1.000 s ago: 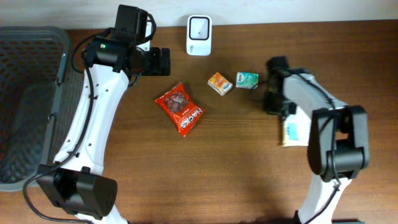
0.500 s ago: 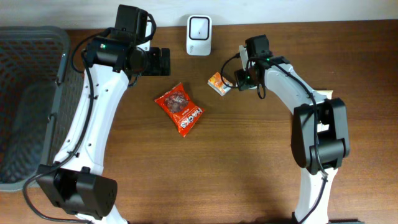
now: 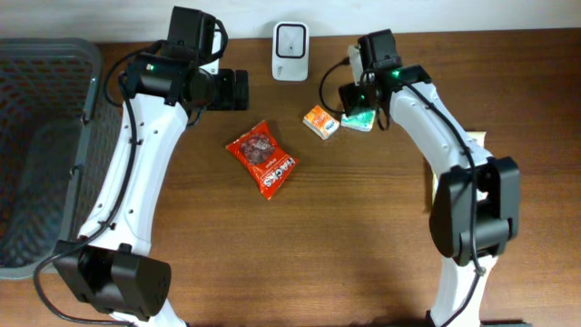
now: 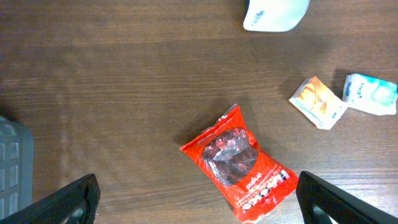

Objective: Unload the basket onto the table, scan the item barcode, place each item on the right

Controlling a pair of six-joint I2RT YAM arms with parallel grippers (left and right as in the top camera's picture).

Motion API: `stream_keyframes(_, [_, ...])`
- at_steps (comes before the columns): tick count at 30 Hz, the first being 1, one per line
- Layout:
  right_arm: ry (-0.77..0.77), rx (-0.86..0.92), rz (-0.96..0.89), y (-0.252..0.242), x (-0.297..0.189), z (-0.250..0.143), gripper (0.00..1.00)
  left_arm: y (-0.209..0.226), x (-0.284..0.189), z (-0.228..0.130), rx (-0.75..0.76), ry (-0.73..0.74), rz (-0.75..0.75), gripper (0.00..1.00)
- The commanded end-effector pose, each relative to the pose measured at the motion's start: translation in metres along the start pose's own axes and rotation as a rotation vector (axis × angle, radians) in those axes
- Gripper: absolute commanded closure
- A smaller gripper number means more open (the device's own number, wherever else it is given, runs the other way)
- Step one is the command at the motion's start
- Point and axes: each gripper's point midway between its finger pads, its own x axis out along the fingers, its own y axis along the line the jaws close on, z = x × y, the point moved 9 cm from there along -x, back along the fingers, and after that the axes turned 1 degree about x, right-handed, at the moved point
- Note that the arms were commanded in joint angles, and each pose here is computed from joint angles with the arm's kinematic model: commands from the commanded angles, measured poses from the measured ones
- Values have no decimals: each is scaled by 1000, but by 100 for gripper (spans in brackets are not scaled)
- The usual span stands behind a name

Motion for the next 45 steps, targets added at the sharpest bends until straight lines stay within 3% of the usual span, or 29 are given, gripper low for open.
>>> stream_keyframes(1, [-10, -16, -26, 0, 47, -5, 29, 2, -1, 0, 1, -1, -5, 1])
stream_keyframes(4, [20, 39, -24, 3, 76, -17, 27, 2, -1, 0, 1, -1, -5, 1])
stream_keyframes(6, [124, 41, -11, 4, 69, -31, 27, 2, -1, 0, 0, -1, -5, 1])
stream_keyframes(10, [293, 113, -8, 4, 5, -45, 23, 2, -1, 0, 0, -1, -5, 1])
stream_keyframes(12, [293, 127, -11, 2, -30, -42, 14, 2, -1, 0, 1, -1, -5, 1])
stream_keyframes(14, [253, 126, -30, -1, -56, -36, 11, 2, -1, 0, 0, -1, -5, 1])
stream_keyframes(17, [370, -81, 25, 7, -52, -53, 11, 2, -1, 0, 1, -1, -5, 1])
stream_keyframes(20, [456, -94, 42, 20, -24, -76, 41, 2, -1, 0, 1, -1, -5, 1])
stream_keyframes(27, [438, -36, -26, 23, 22, -116, 45, 2, -1, 0, 1, -1, -5, 1])
stream_keyframes(28, [438, -36, -26, 23, 24, -118, 53, 2, -1, 0, 1, -1, -5, 1])
stream_keyframes(29, [435, -20, -30, 23, 24, -117, 75, 2, -1, 0, 1, -1, -5, 1])
stream_keyframes(30, [425, 50, -43, 22, 23, -113, 84, 2, -1, 0, 1, -1, -5, 1])
stream_keyframes(33, [401, 143, 224, 27, -2, -79, 93, 2, -1, 0, 1, -1, -5, 1])
stream_keyframes(35, [350, 255, 461, 15, -22, -57, 95, 2, -1, 0, 0, -1, -5, 1])
stream_keyframes(36, [328, 312, 568, 6, -26, -55, 95, 2, -1, 0, 1, -1, -5, 1])
stream_keyframes(37, [255, 384, 819, -14, -33, -59, 95, 2, -1, 0, 1, -1, -5, 1])
stream_keyframes(38, [228, 436, 901, -23, -33, -63, 95, 2, -1, 0, 1, -1, -5, 1])
stream_keyframes(41, [126, 657, 1158, -55, -15, -118, 90, 2, -1, 0, 0, -1, -5, 1])
stream_keyframes(43, [168, 805, 1127, -66, -1, -160, 87, 2, -1, 0, 0, -1, -5, 1])
stream_keyframes(45, [272, 931, 929, -88, 7, -188, 85, 2, -1, 0, 1, -1, -5, 1])
